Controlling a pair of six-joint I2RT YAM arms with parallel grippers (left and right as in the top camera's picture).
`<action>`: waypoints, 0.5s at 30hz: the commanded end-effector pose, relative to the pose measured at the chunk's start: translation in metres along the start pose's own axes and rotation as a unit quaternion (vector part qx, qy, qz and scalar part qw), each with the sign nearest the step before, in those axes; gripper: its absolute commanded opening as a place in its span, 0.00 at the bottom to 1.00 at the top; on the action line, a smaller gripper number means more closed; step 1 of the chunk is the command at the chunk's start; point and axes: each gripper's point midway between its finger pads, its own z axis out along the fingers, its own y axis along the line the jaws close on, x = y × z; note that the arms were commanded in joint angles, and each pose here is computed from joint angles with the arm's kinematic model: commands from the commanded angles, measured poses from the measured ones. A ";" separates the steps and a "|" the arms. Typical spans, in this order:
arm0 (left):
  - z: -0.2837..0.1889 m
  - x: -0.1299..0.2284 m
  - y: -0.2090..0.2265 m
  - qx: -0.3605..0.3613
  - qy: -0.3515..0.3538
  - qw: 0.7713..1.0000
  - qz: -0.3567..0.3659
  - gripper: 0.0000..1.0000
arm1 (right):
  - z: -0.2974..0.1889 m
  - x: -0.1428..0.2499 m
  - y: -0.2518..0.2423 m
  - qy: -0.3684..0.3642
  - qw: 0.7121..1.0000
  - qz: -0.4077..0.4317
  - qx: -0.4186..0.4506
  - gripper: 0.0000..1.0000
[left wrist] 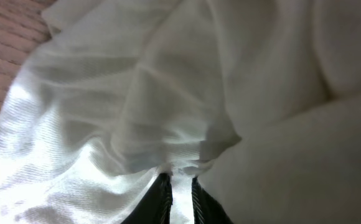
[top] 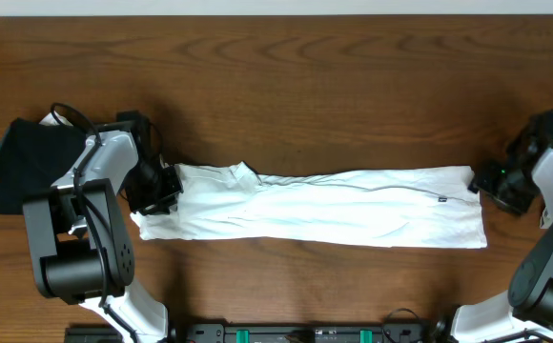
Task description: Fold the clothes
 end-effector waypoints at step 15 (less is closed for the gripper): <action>0.000 0.001 0.003 -0.007 0.001 1.000 -0.008 0.15 | 0.017 0.025 0.009 0.020 0.996 -0.023 -0.086 0.68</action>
